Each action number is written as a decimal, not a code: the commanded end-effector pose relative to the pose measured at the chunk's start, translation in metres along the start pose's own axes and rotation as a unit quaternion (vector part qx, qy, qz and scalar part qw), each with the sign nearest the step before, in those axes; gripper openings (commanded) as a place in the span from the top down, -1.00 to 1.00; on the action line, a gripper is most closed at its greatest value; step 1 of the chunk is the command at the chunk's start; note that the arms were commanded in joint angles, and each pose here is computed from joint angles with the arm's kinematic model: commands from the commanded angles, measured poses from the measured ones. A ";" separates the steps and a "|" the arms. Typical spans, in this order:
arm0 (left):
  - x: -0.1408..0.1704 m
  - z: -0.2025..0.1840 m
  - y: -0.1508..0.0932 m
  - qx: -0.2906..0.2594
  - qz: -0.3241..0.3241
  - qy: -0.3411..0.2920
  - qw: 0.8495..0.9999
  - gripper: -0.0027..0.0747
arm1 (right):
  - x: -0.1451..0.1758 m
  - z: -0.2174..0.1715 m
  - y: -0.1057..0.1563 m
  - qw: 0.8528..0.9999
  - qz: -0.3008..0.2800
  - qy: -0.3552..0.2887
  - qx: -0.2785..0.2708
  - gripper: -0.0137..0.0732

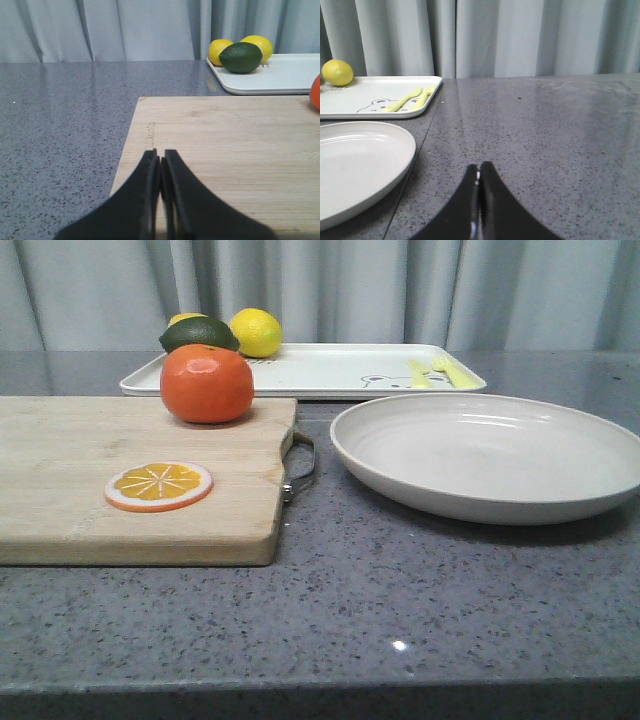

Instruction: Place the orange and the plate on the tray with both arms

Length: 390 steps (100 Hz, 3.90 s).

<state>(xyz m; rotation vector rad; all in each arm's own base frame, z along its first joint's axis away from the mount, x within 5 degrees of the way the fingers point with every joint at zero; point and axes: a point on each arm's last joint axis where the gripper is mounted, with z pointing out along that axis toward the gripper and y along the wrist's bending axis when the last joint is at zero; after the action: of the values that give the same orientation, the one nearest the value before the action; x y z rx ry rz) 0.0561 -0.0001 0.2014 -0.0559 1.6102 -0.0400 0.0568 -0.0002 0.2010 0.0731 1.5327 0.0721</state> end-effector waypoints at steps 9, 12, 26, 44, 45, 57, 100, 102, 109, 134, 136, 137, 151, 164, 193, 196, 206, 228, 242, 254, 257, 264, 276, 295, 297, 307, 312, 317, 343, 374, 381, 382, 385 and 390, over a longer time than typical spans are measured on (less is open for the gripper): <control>-0.001 -0.001 0.001 -0.003 -0.002 -0.046 0.999 0.98 | -0.009 -0.002 0.001 0.999 -0.006 -0.049 -0.008 0.82; -0.001 -0.001 0.001 -0.003 -0.002 -0.046 0.999 0.98 | -0.009 -0.002 0.001 0.999 -0.006 -0.049 -0.008 0.82; -0.003 -0.002 0.001 -0.003 -0.002 -0.055 0.998 0.98 | -0.009 -0.002 0.001 0.999 -0.006 -0.050 -0.008 0.82; -0.006 -0.002 0.001 -0.004 -0.002 -0.069 0.998 0.98 | -0.010 -0.002 0.002 0.998 -0.006 -0.055 -0.009 0.82; -0.006 -0.002 0.001 -0.004 -0.002 -0.070 0.998 0.98 | -0.010 -0.002 0.002 0.998 -0.006 -0.056 -0.009 0.82; -0.007 -0.002 0.001 -0.004 -0.002 -0.072 0.997 0.98 | -0.011 -0.002 0.002 0.998 -0.006 -0.060 -0.010 0.82; -0.045 -0.004 -0.001 -0.002 -0.002 -0.098 0.995 0.98 | -0.043 0.004 0.004 1.000 -0.006 -0.008 0.000 0.82; -0.048 -0.004 -0.001 -0.002 -0.002 -0.098 0.995 0.98 | -0.046 0.005 0.004 1.000 -0.006 -0.005 0.001 0.82; -0.056 -0.003 -0.002 -0.002 -0.002 -0.098 0.995 0.98 | -0.054 0.009 0.005 1.000 -0.006 0.001 0.001 0.82; -0.084 0.010 -0.003 -0.002 -0.024 -0.081 0.996 0.98 | -0.074 0.030 0.007 0.999 0.004 0.039 0.004 0.82; -0.086 0.012 -0.003 -0.002 -0.024 -0.078 0.997 0.98 | -0.075 0.032 0.007 0.999 0.007 0.042 0.005 0.82; -0.087 0.013 -0.003 -0.002 -0.024 -0.075 0.997 0.98 | -0.076 0.033 0.007 0.999 0.009 0.043 0.005 0.82; -0.099 0.027 -0.004 -0.003 -0.024 -0.053 0.998 0.98 | -0.084 0.046 0.008 0.998 0.021 0.062 0.006 0.82; -0.110 0.043 -0.005 -0.005 -0.024 -0.032 0.999 0.98 | -0.092 0.059 0.009 0.997 0.020 0.076 0.008 0.82; -0.108 0.059 -0.004 -0.008 -0.026 -0.001 1.000 0.98 | -0.092 0.064 0.009 0.997 0.020 0.080 0.008 0.82; -0.108 0.060 -0.004 -0.008 -0.026 0.001 1.000 0.98 | -0.092 0.064 0.009 0.997 0.020 0.080 0.008 0.82; -0.108 0.062 -0.004 -0.009 -0.026 0.001 1.000 0.98 | -0.093 0.064 0.009 0.997 0.020 0.078 0.008 0.82; -0.118 0.074 -0.005 -0.007 -0.026 0.030 0.999 0.98 | -0.098 0.069 0.009 0.994 0.020 0.104 0.012 0.82; -0.126 0.088 -0.006 -0.006 -0.026 0.049 0.998 0.98 | -0.095 0.079 0.009 0.991 0.019 0.133 0.015 0.82; -0.132 0.100 -0.006 -0.006 -0.026 0.061 0.998 0.93 | -0.090 0.085 0.009 0.988 0.019 0.150 0.017 0.82; -0.135 0.103 -0.007 -0.004 -0.026 0.063 0.998 0.88 | -0.090 0.086 0.009 0.988 0.019 0.152 0.017 0.82; -0.139 0.110 -0.011 0.008 -0.022 0.067 0.998 0.65 | -0.089 0.087 0.009 0.988 0.019 0.153 0.017 0.82; -0.146 0.121 -0.024 0.041 -0.018 0.071 0.996 0.03 | -0.090 0.087 0.009 0.988 0.019 0.151 0.017 0.82; -0.149 0.144 -0.051 0.097 -0.011 0.096 0.991 -0.65 | -0.090 0.087 0.009 0.988 0.019 0.151 0.017 0.82; -0.150 0.146 -0.054 0.103 -0.010 0.097 0.990 -0.68 | -0.090 0.087 0.009 0.988 0.019 0.151 0.017 0.82; -0.148 0.160 -0.070 0.129 -0.010 0.127 0.983 -0.73 | -0.092 0.087 0.009 0.988 0.019 0.150 0.017 0.82; -0.148 0.166 -0.078 0.142 -0.009 0.141 0.980 -0.73 | -0.092 0.087 0.009 0.988 0.019 0.150 0.017 0.82; -0.148 0.172 -0.088 0.156 -0.009 0.154 0.976 -0.73 | -0.092 0.087 0.009 0.988 0.019 0.150 0.017 0.82; -0.154 0.199 -0.136 0.218 0.003 0.211 0.953 -0.73 | -0.091 0.087 0.009 0.988 0.019 0.152 0.017 0.82; -0.155 0.233 -0.172 0.252 -0.011 0.308 0.917 -0.73 | -0.091 0.087 0.009 0.988 0.019 0.152 0.017 0.82; -0.155 0.240 -0.178 0.255 -0.009 0.324 0.911 -0.73 | -0.091 0.087 0.009 0.988 0.019 0.152 0.017 0.82; -0.153 0.242 -0.178 0.255 -0.009 0.327 0.910 -0.73 | -0.091 0.087 0.009 0.988 0.019 0.152 0.017 0.82; -0.154 0.245 -0.180 0.256 -0.008 0.330 0.908 -0.73 | -0.091 0.087 0.009 0.988 0.019 0.152 0.017 0.82; -0.152 0.249 -0.183 0.257 -0.005 0.340 0.905 -0.73 | -0.091 0.087 0.009 0.988 0.019 0.152 0.017 0.82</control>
<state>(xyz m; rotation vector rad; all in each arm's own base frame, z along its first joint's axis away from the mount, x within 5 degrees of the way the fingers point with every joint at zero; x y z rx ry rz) 0.3107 -0.1663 0.3296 0.4162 2.3237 -0.4964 0.1362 -0.0005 0.2785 0.1360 1.9338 0.0852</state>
